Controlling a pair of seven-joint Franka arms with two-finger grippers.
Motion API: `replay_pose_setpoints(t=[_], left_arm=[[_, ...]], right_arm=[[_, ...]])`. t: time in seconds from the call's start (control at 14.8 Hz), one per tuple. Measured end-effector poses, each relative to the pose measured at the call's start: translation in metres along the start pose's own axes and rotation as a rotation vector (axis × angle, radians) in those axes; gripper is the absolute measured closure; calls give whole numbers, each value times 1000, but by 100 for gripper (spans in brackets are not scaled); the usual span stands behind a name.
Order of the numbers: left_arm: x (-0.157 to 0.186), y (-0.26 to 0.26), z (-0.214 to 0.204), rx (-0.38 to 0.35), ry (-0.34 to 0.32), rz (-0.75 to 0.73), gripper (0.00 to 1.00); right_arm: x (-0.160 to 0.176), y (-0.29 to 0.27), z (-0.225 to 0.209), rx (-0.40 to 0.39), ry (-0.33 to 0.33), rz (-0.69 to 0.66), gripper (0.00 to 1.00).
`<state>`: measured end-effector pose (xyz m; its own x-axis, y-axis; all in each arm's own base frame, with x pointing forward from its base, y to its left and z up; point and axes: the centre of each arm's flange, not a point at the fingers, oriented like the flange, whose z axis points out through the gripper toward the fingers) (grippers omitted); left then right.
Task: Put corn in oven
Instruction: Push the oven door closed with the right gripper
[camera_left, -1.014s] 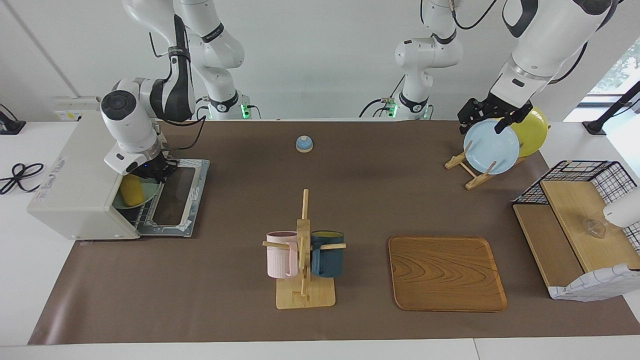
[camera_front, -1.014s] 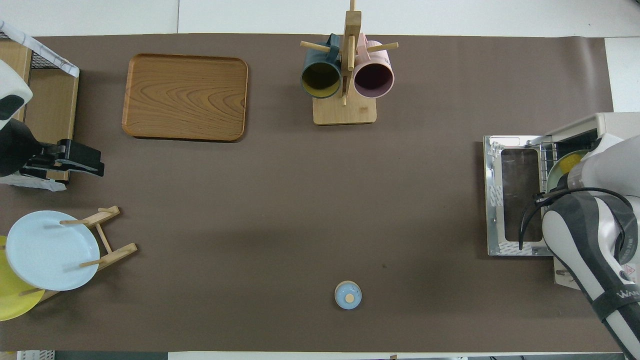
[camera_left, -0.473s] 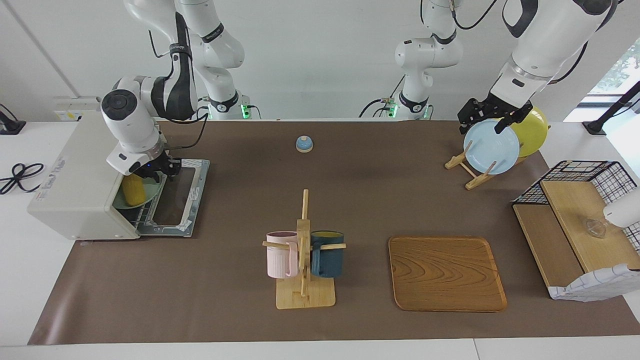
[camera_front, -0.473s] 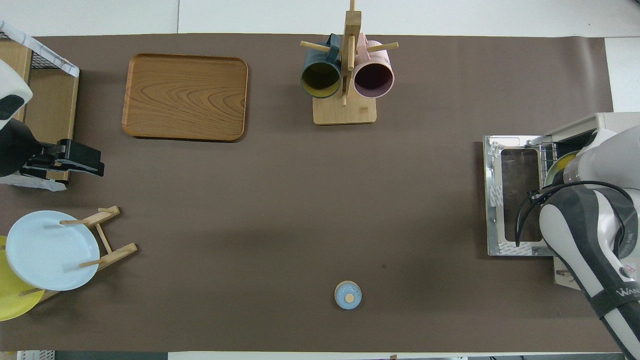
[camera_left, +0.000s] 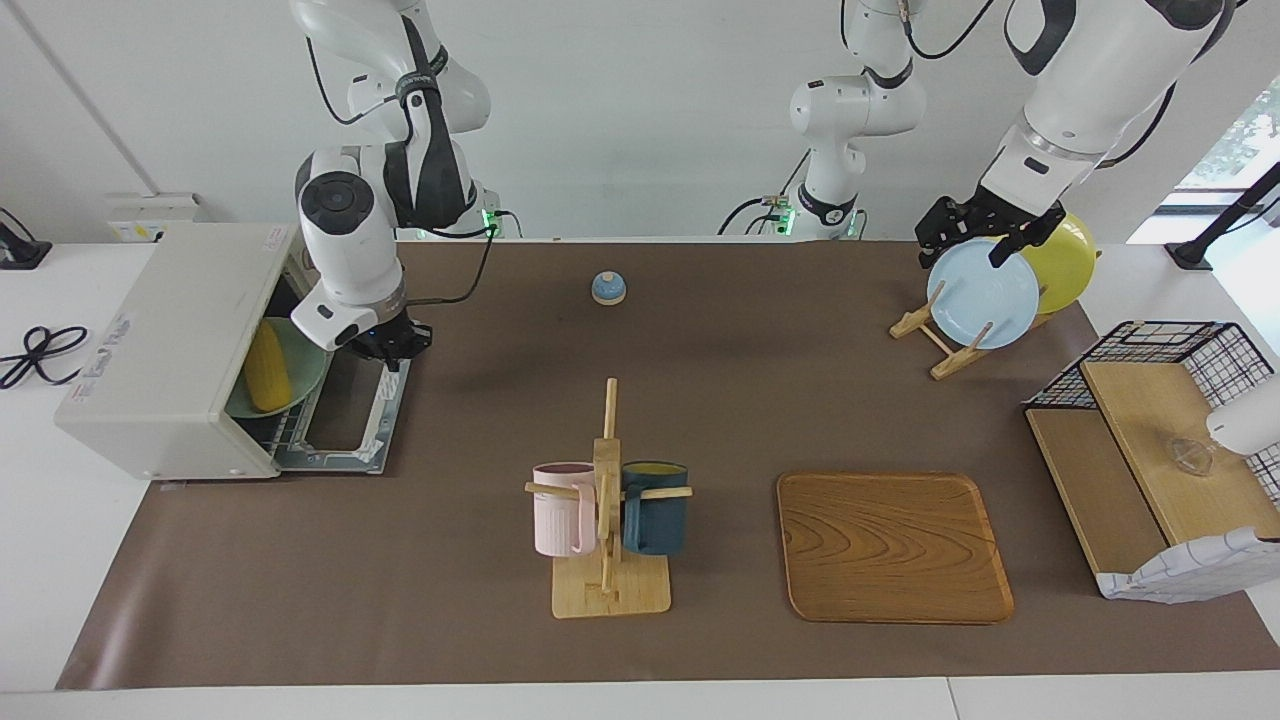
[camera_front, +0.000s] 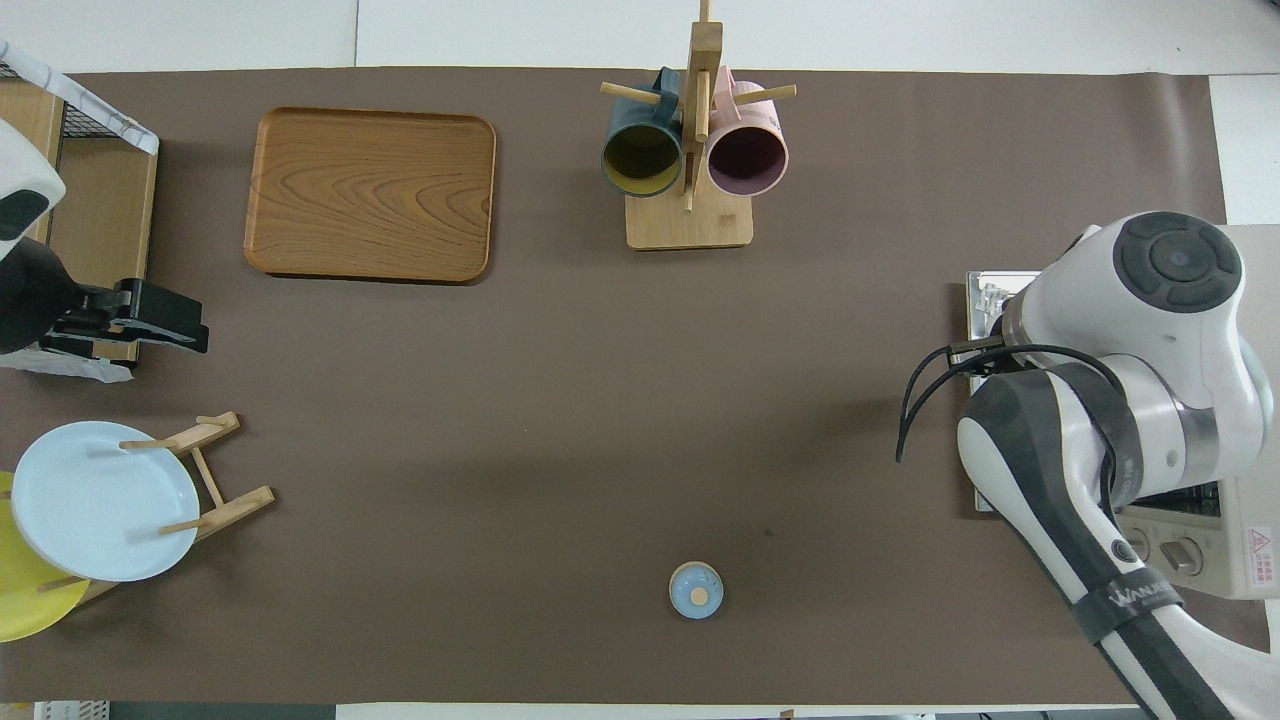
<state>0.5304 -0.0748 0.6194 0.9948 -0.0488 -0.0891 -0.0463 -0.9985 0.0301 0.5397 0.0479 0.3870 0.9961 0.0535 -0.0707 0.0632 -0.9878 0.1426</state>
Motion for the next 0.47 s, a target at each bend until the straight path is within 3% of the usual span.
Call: replay_pose_setpoints(t=[0.27, 0.47], left_arm=[[0, 0, 0, 0, 0, 0, 0], [0, 0, 0, 0, 0, 0, 0]], right_arm=[[4, -15, 57, 17, -10, 80, 99], [4, -19, 66, 16, -23, 89, 99]])
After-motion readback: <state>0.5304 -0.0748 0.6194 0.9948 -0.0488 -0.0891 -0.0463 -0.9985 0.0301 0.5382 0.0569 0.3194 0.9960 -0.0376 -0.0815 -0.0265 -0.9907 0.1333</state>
